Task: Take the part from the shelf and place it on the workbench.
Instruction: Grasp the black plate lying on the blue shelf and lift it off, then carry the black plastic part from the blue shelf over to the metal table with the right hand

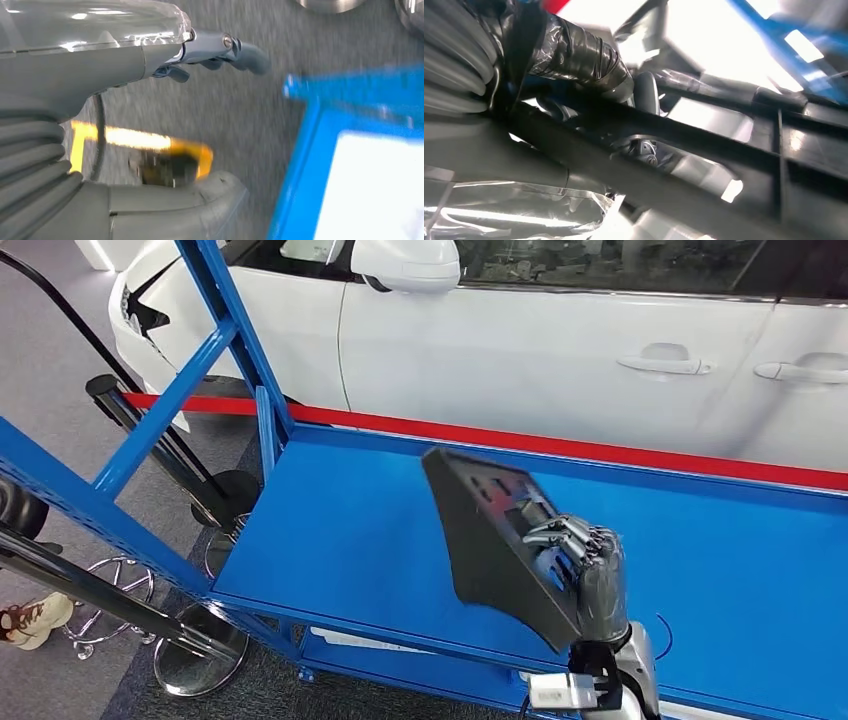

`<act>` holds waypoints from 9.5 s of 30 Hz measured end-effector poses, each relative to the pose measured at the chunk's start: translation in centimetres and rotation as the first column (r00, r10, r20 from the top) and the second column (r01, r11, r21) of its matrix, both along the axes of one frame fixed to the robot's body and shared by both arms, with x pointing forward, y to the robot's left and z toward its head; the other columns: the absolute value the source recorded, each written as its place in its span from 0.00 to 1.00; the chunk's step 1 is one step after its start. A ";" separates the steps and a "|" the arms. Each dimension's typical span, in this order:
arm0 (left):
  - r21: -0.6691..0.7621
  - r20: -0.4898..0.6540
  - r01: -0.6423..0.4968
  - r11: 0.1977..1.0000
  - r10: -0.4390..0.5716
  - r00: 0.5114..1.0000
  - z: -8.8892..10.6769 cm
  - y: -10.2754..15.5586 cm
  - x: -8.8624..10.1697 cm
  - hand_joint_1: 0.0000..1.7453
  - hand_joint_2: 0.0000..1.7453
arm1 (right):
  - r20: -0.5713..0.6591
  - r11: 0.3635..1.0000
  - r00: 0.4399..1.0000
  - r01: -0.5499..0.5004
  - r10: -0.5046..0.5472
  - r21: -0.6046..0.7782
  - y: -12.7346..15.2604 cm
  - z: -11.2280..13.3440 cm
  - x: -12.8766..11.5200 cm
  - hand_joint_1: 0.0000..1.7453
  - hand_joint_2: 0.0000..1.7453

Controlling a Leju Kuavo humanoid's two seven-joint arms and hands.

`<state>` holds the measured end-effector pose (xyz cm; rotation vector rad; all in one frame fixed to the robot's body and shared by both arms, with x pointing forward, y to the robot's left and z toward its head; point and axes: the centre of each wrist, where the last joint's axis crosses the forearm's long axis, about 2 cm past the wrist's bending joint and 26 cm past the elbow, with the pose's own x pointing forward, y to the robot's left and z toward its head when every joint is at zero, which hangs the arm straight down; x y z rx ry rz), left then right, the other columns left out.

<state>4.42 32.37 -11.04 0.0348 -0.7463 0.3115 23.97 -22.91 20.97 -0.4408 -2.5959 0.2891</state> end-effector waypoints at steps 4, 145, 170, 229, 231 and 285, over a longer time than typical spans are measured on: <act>-0.015 0.005 0.004 1.000 -0.004 1.000 0.0 -0.2 0.1 0.00 1.00 | 0.079 0.980 0.982 -0.179 0.172 0.092 0.9 2.2 -1.0 1.00 1.00; 0.078 -0.020 0.090 0.993 -0.088 0.996 0.3 0.1 2.2 0.00 1.00 | 0.050 0.404 0.434 -0.870 0.900 0.282 0.5 3.9 -2.7 1.00 1.00; 0.109 -0.084 0.109 0.988 -0.100 0.991 0.1 0.6 0.9 0.00 1.00 | 0.029 0.426 0.449 -0.865 0.893 0.265 -1.2 3.3 -3.3 1.00 1.00; 0.336 -0.565 0.284 0.898 -0.049 0.824 0.3 -0.4 1.3 0.00 1.00 | 0.013 0.473 0.477 -0.876 0.879 0.097 -3.9 5.0 -1.3 1.00 1.00; 0.365 -0.611 0.333 0.869 -0.046 0.791 0.3 -0.4 1.2 0.00 1.00 | 0.011 0.477 0.481 -0.873 0.877 0.100 -4.2 4.9 -1.3 1.00 1.00; 0.282 -0.283 -0.155 0.947 0.237 0.930 0.7 5.8 -0.1 0.00 1.00 | 0.006 0.574 0.579 -0.809 0.815 0.129 -2.1 4.6 -1.5 1.00 1.00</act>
